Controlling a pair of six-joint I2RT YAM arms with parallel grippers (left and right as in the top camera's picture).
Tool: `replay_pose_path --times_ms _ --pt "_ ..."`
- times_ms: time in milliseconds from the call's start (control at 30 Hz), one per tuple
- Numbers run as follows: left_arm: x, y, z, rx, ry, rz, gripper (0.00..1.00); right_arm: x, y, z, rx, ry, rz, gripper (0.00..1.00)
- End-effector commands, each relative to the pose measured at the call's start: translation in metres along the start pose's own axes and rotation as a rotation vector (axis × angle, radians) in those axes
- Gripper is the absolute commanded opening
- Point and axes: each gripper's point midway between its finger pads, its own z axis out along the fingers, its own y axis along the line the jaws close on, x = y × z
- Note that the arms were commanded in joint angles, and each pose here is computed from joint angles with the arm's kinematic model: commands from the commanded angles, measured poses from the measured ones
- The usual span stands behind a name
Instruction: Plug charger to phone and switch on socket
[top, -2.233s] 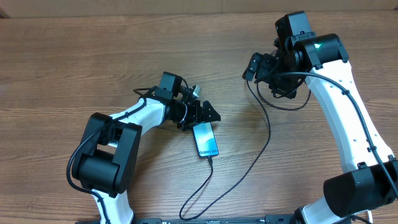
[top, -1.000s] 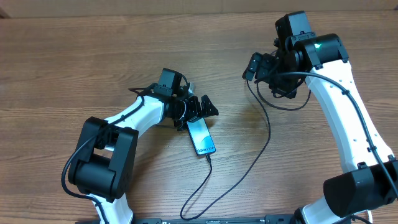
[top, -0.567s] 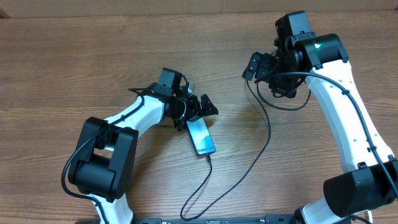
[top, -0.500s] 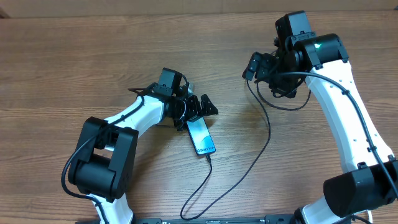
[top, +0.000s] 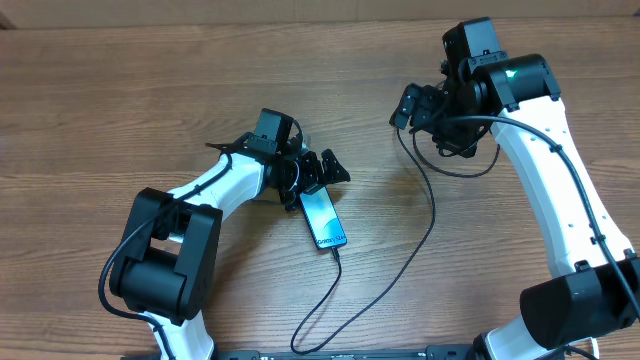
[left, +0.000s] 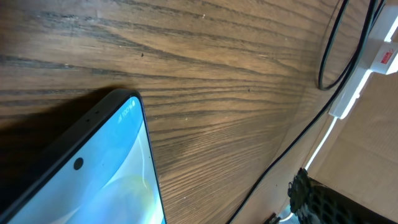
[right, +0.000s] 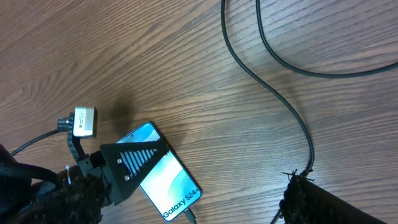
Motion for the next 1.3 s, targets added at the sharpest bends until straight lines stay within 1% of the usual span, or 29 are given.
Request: replay_pose_path --times_ms 0,233,400,533,967,1133,1267 --pt "0.001 0.064 0.017 -0.221 -0.021 0.015 1.0 -0.003 0.005 -0.009 -0.013 -0.035 -0.017 0.93" --pt "0.0 0.061 0.014 -0.232 -0.001 0.111 1.0 -0.003 0.005 -0.009 -0.013 -0.036 -0.017 0.94" --pt "0.002 0.064 0.013 -0.25 0.007 0.116 0.99 -0.004 0.005 -0.009 -0.014 -0.037 -0.017 0.94" --pt "0.003 0.073 0.009 -0.309 0.009 0.101 1.0 -0.004 0.005 -0.009 -0.014 -0.037 -0.017 0.94" --pt "0.002 0.074 0.008 -0.318 0.005 0.102 0.99 -0.004 0.005 -0.009 -0.015 -0.039 -0.018 0.94" --pt "0.003 0.078 0.001 -0.369 0.017 0.118 1.0 -0.004 0.005 -0.009 -0.015 -0.04 -0.018 0.94" --pt "-0.008 0.081 -0.024 -0.506 -0.015 0.136 0.99 -0.005 0.006 -0.009 -0.017 -0.042 -0.019 0.95"
